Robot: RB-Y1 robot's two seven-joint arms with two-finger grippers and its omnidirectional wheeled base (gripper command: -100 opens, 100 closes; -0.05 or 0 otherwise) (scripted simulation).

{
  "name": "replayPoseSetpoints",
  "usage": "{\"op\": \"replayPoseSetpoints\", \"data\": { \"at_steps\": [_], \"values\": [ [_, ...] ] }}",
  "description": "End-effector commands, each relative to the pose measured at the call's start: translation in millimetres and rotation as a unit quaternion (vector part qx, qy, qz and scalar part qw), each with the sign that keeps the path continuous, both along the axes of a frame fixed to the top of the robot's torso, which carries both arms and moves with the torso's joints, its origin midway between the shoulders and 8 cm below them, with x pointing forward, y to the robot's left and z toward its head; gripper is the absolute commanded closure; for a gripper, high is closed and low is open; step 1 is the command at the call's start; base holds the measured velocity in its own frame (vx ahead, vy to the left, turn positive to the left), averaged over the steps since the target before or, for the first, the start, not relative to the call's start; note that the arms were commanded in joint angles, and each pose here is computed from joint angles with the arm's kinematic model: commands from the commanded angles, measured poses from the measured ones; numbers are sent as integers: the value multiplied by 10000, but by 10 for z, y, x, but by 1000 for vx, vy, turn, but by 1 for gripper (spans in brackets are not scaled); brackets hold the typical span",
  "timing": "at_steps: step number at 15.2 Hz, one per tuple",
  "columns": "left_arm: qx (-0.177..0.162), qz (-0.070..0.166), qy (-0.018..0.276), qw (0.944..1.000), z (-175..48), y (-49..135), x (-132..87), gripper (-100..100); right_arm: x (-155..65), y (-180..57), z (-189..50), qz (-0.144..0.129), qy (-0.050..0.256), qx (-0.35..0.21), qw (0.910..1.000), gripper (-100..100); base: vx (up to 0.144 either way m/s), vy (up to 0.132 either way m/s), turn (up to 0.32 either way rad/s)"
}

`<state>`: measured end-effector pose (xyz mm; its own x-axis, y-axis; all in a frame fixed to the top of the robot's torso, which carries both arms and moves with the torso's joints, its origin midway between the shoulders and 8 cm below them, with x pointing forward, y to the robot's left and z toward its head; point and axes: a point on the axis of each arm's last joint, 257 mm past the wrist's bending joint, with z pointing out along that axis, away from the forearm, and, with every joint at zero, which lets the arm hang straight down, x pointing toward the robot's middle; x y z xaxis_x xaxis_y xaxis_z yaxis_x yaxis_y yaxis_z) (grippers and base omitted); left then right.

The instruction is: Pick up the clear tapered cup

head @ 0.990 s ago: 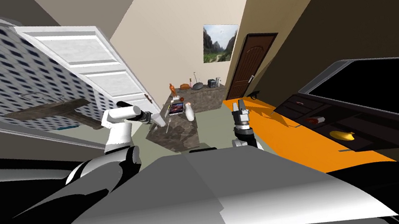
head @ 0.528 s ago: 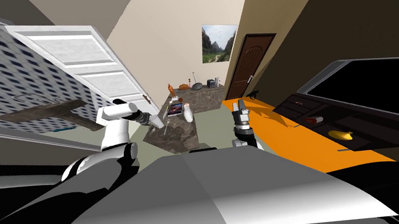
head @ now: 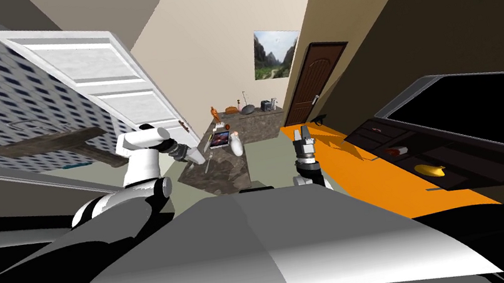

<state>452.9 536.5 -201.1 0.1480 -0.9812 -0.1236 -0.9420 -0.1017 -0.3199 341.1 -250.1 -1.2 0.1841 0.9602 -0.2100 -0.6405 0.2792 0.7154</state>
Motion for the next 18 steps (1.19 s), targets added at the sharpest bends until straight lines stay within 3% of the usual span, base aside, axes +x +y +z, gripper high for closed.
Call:
{"op": "replayPoseSetpoints", "data": {
  "at_steps": [1, 9, 12, 16, 17, 18],
  "values": [
    [-145, 10, 227, 9996, -5, -25, -97, -100, 0, 0, 0, 0, 0, 0, 10000, 0, 35, 3, -12],
    [-551, 27, 915, 9943, -34, -136, -426, -100, 0, 0, 0, 0, 0, 0, 10000, 0, 38, 6, -10],
    [-548, 26, 909, 9944, -35, -135, -414, -100, 0, 0, 0, 0, 0, 0, 10000, 0, 0, 0, 0],
    [-559, 42, 930, 9941, -284, -168, -379, -100, 0, 0, 0, 0, 0, 0, 10000, 0, -6, 15, -13],
    [-565, 38, 943, 9939, -231, -159, -386, -100, 0, 0, 0, 0, 0, 0, 10000, 0, -5, 12, -6],
    [-561, 38, 933, 9940, -243, -158, -379, 100, 0, 0, 0, 0, 0, 0, 10000, 0, 0, 0, 0]
  ]
}}
